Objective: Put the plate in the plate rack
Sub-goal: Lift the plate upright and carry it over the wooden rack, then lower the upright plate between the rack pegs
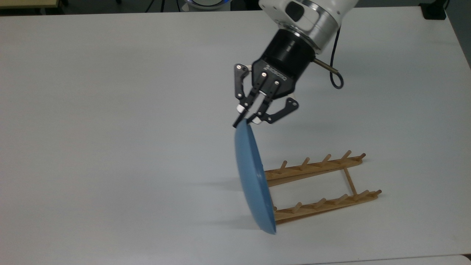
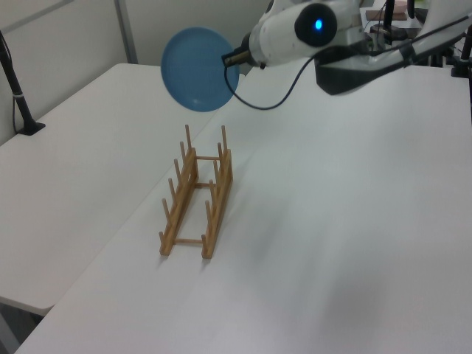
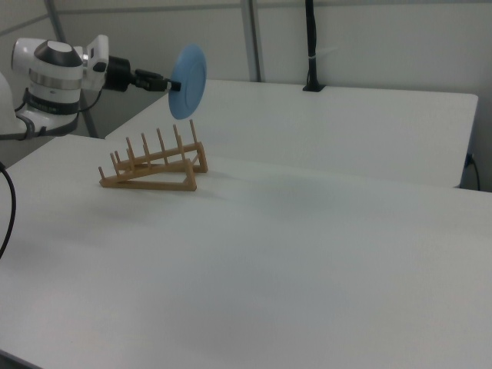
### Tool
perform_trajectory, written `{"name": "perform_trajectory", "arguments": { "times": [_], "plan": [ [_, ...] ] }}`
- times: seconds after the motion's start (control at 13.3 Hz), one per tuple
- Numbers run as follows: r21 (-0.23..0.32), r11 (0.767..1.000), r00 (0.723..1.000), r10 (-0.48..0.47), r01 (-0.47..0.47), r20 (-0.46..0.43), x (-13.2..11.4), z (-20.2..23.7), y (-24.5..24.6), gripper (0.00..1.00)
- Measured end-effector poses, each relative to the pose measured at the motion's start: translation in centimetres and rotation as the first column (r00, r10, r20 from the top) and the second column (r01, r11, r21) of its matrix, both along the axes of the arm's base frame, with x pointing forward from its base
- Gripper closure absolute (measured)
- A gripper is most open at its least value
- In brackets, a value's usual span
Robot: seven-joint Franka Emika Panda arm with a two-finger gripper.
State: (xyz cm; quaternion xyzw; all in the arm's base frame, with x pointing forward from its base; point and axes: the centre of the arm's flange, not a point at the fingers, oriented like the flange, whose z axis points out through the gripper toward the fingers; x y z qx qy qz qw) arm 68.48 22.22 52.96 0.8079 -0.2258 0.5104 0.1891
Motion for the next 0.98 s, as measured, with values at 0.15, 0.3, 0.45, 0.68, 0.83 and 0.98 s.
{"name": "perform_trajectory", "arguments": {
  "times": [0.15, 0.3, 0.45, 0.68, 0.83, 0.98],
  "plan": [
    [0.007, 1.000, 1.000, 0.027, -0.027, 0.003, -0.4, -0.7, 2.0, 0.92],
    [0.007, 0.999, 0.999, 0.049, -0.049, 0.000, -1.0, -0.9, 3.4, 0.92],
    [0.004, 0.998, 0.998, 0.062, -0.062, -0.009, -1.2, -1.5, 4.3, 0.92],
    [0.004, 0.998, 0.998, 0.059, -0.059, -0.028, -1.2, -3.2, 4.6, 0.92],
    [-0.001, 0.998, 0.997, 0.057, -0.057, -0.044, -1.4, -4.4, 4.6, 0.92],
    [-0.009, 0.998, 0.997, 0.054, -0.055, -0.046, -1.4, -4.9, 4.5, 0.92]
  ]
}}
